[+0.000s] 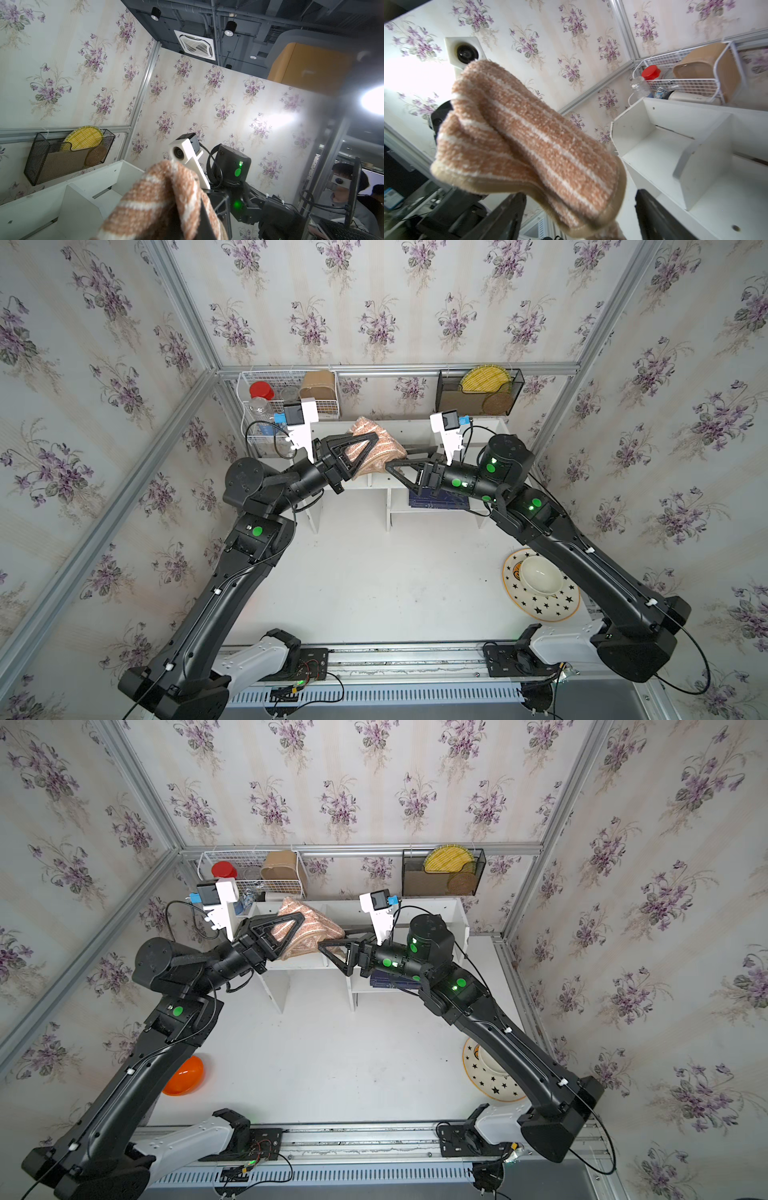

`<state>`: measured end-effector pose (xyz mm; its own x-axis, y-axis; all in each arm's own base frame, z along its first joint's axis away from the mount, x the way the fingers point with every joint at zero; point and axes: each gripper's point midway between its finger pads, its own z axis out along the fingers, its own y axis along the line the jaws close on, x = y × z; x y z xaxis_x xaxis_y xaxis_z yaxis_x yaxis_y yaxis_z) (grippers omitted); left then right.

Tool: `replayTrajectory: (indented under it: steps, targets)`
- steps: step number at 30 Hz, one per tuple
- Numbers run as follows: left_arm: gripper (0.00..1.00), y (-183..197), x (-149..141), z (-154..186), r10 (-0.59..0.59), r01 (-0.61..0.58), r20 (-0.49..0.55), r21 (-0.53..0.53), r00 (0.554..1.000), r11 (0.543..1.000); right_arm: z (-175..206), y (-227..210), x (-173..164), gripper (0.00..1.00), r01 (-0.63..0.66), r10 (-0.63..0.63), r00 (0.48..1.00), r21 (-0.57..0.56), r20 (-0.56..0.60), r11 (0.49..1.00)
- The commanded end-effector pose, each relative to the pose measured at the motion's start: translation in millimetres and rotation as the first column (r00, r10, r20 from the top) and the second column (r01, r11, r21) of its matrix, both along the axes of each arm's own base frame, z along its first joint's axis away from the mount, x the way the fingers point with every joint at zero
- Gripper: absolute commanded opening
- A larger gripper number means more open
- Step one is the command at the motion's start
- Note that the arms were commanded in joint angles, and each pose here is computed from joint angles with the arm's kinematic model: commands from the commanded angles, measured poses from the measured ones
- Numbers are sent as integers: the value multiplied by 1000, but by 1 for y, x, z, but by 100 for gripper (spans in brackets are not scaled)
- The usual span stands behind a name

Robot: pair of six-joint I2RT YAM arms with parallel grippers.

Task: Wipe the bookshelf clean with a cloth
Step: Adjust the cleaning item.

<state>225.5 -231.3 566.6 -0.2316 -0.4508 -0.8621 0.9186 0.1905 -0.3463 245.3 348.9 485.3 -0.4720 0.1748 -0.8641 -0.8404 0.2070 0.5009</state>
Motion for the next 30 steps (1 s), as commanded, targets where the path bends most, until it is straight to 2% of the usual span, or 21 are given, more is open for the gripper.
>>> replayTrajectory:
  steps: [1, 4, 10, 11, 16, 20, 24, 27, 30]
  targets:
    - [0, 4, -13, 13, -23, 25, 63, -33, 998, 999, 23, 7, -26, 80, -173, 171, 985, 101, 21, 980]
    - [0, 4, -6, 6, -4, 5, 38, -34, 999, 999, 34, 8, -37, 66, -253, 250, 968, 159, 38, 954]
    - [0, 11, 13, -14, 81, -83, -49, -28, 995, 996, 50, -3, -49, 5, -263, 248, 964, 196, 99, 945]
    - [1, 14, 18, -20, 110, -112, -75, -24, 991, 993, 53, -5, -51, 0, -260, 241, 964, 203, 110, 944]
    - [46, 27, 30, -43, 174, -180, -157, -25, 972, 983, 62, -17, -64, 0, -273, 243, 959, 234, 148, 933]
    - [68, 29, 28, -48, 138, -153, -177, -72, 975, 986, 67, -21, -68, 0, -281, 247, 956, 244, 160, 928]
    - [80, 15, 21, -53, -38, 12, -182, -146, 982, 989, 75, -23, -74, 0, -307, 265, 947, 263, 183, 915]
    - [81, 6, 11, -50, -195, 160, -159, -210, 968, 965, 78, -21, -75, 0, -333, 290, 939, 275, 185, 902]
    - [81, 3, -1, -40, -298, 261, -108, -270, 948, 927, 80, -19, -77, 0, -367, 322, 927, 291, 191, 883]
